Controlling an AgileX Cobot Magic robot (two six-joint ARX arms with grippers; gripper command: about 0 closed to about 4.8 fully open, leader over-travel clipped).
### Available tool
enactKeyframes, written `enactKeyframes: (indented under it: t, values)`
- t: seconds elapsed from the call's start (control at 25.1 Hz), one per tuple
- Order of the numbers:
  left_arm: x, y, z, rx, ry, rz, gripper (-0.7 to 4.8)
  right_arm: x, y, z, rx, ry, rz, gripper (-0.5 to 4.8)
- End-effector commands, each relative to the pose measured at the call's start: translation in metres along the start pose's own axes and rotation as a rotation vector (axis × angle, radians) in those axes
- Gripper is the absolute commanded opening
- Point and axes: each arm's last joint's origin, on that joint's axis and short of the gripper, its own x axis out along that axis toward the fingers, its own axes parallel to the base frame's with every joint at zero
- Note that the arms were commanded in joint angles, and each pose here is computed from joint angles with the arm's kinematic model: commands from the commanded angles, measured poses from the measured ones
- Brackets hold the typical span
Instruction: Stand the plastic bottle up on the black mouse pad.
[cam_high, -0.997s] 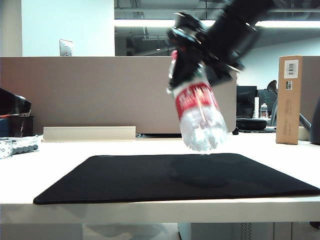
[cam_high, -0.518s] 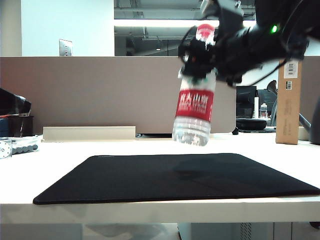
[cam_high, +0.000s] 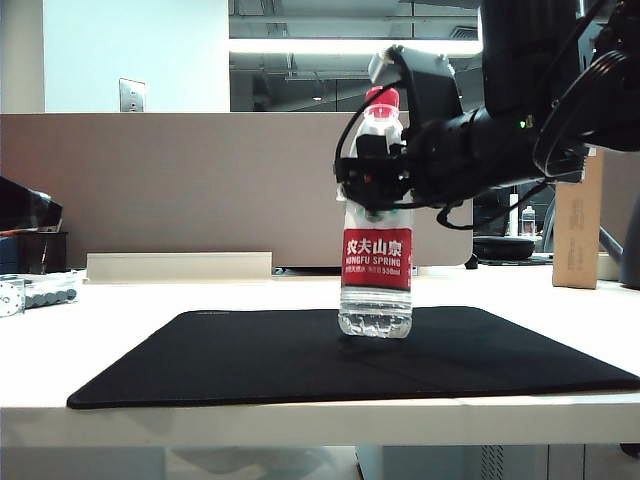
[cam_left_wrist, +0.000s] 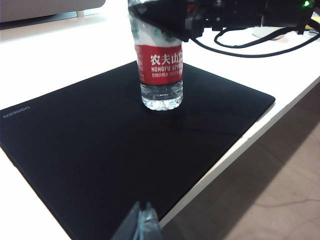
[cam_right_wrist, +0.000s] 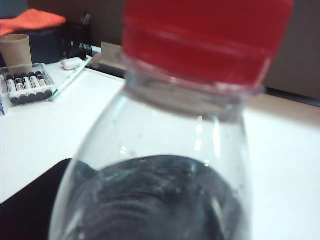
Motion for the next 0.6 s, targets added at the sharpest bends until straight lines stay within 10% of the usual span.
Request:
enactKeyframes:
  t: [0.04, 0.32, 0.44, 0.6]
  values:
    - [-0.0003, -0.0001, 0.0026, 0.001, -0.016, -0.001, -0.01, 0.0005, 0.0031, 0.0172, -0.007, -0.120, 0.026, 1.73]
    - [-0.0003, -0.0001, 0.0026, 0.001, -0.016, -0.001, -0.01, 0.0007, 0.0035, 0.0152, -0.013, -0.100, 0.037, 2.68]
    - [-0.0003, -0.0001, 0.0026, 0.001, -0.016, -0.001, -0.01, 0.0007, 0.0036, 0.0152, -0.013, -0.100, 0.038, 4.53]
    - [-0.0003, -0.0001, 0.0026, 0.001, -0.016, -0.001, -0.01, 0.0007, 0.0036, 0.0150, -0.013, -0.097, 0.037, 4.59]
